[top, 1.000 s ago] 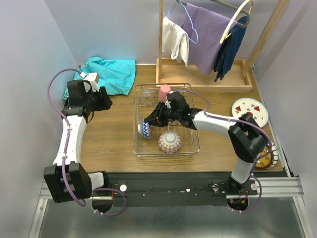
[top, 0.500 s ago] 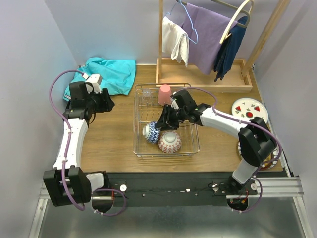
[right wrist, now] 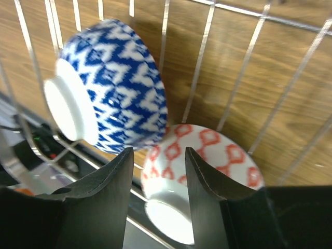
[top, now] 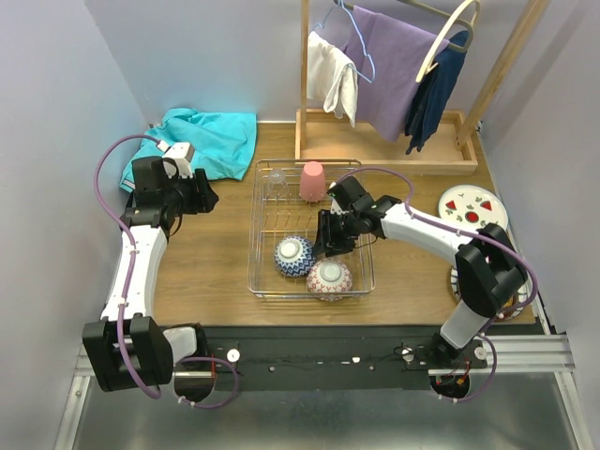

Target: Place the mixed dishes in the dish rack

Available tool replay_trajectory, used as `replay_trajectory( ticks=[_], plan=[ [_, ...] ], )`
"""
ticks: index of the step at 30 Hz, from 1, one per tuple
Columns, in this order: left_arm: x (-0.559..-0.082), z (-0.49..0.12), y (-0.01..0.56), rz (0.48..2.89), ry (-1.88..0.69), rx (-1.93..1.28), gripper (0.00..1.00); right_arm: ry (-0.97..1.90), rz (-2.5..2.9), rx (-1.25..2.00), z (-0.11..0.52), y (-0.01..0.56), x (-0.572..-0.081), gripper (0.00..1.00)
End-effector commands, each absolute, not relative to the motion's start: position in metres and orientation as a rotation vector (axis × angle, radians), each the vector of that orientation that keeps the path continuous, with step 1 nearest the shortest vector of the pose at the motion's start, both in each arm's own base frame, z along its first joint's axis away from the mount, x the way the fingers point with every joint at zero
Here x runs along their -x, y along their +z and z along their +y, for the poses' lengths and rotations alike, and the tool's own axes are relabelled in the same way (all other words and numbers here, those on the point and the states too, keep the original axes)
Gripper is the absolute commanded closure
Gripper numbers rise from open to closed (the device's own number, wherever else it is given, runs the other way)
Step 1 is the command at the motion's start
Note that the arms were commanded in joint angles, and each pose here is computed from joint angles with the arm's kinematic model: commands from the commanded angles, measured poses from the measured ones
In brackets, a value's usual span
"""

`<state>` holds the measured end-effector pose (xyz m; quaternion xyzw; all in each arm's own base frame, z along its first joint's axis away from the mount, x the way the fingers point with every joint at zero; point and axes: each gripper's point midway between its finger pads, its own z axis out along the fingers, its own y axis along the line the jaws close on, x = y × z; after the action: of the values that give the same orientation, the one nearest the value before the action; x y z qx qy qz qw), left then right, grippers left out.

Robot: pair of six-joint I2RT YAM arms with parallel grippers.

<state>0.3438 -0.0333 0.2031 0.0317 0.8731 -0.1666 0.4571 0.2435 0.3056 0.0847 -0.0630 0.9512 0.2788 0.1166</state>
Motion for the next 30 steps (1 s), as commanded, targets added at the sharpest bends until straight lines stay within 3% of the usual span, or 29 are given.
replay_trajectory(
  ticks=[1,6,11,16,22,25,26,30],
  plan=[
    [-0.34,-0.04,0.211,2.1,-0.439,-0.106,0.37,0.65,2.783,0.334,0.283,0.086,-0.245,0.49],
    [-0.335,-0.045,0.212,2.088,-0.468,-0.1,0.37,0.688,2.614,0.385,0.299,0.12,-0.281,0.51],
    [-0.333,-0.049,0.23,2.041,-0.494,-0.105,0.36,0.72,2.388,0.542,0.319,0.192,-0.314,0.5],
    [-0.325,-0.057,0.259,1.974,-0.525,-0.132,0.36,0.51,2.181,0.758,0.294,0.227,-0.328,0.47],
    [-0.299,-0.069,0.275,1.948,-0.567,-0.236,0.35,-0.008,2.099,0.832,0.193,0.22,-0.331,0.36],
    [-0.287,-0.079,0.276,1.952,-0.611,-0.321,0.35,-0.212,2.222,0.538,0.09,0.217,-0.334,0.3],
    [-0.282,-0.086,0.277,1.951,-0.652,-0.352,0.35,-0.253,2.294,0.33,0.028,0.215,-0.335,0.3],
    [-0.272,-0.105,0.29,1.888,-0.719,-0.445,0.34,-0.405,2.43,0.23,-0.061,0.196,-0.311,0.28]
  ],
)
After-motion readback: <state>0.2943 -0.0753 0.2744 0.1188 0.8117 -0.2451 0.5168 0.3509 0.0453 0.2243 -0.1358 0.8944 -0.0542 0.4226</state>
